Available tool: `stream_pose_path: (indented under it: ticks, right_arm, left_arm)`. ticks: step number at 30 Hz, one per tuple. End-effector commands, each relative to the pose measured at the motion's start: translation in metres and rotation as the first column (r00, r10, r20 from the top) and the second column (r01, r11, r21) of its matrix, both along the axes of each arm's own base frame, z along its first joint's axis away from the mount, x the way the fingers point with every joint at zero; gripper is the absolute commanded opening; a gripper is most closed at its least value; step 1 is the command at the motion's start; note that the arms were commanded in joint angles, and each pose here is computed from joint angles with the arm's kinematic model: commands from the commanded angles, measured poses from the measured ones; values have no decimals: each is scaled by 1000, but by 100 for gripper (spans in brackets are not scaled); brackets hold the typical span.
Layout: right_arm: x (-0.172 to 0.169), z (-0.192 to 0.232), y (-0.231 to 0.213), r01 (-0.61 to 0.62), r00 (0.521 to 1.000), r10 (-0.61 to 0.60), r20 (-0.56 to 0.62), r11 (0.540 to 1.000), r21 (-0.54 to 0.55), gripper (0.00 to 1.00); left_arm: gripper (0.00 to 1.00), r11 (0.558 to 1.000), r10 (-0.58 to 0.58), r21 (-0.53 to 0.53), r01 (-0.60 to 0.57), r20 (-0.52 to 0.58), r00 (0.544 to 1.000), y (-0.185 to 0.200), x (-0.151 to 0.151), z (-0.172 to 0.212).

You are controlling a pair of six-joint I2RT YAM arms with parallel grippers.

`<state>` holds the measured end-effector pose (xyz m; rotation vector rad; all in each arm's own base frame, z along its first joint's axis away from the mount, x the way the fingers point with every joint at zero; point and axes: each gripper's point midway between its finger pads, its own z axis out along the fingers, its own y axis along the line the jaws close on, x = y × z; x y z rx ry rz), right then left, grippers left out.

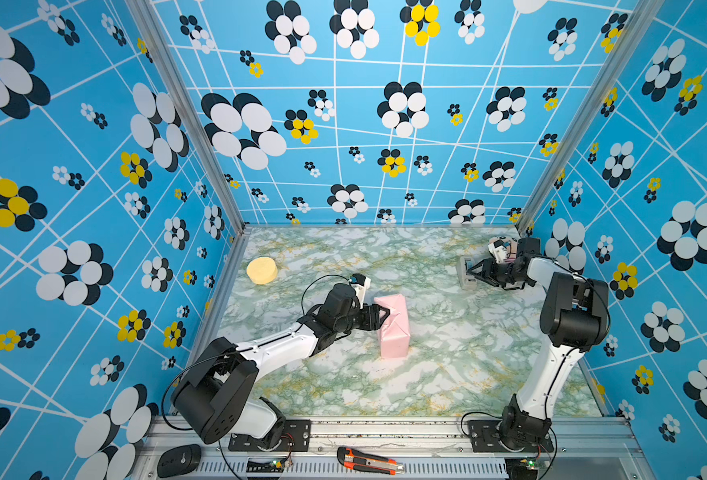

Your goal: Wrap the gift box in paper

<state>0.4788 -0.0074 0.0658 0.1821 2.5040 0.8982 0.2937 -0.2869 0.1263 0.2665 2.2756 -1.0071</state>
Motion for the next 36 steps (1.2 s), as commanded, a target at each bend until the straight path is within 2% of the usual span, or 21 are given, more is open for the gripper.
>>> stream_pose_path:
  ticks: [1, 5, 13, 22, 23, 28, 31, 36]
  right_arm:
    - [-2, -8, 5, -36, 999, 37, -25, 999, 26, 44]
    - [-4, -12, 9, -51, 998, 54, -43, 997, 51, 42]
    - [-15, -21, 9, -70, 991, 69, -110, 997, -5, 42]
    - [-10, -7, 24, -114, 989, 123, -77, 987, 110, 38]
    - [-10, -18, 25, -112, 987, 126, -104, 985, 134, 38]
    - [-10, -26, 28, -108, 982, 131, -134, 980, 169, 38]
    - [-2, -19, 27, -121, 984, 140, -108, 978, 172, 38]
    - [1, -12, 30, -132, 985, 152, -78, 967, 218, 31]
  left_arm:
    - [63, 987, 22, 164, -2, -116, 993, 19, -15, -50]
    - [63, 986, 21, 166, -1, -118, 993, 20, -16, -51]
    - [63, 985, 21, 170, -1, -119, 993, 20, -16, -52]
    - [63, 986, 22, 169, -3, -115, 993, 21, -16, -50]
    - [63, 986, 22, 169, -2, -115, 993, 21, -16, -50]
    - [63, 986, 23, 169, -4, -113, 993, 21, -16, -50]
    - [63, 985, 23, 171, -4, -112, 993, 22, -17, -50]
    - [63, 985, 22, 170, -2, -113, 993, 22, -17, -50]
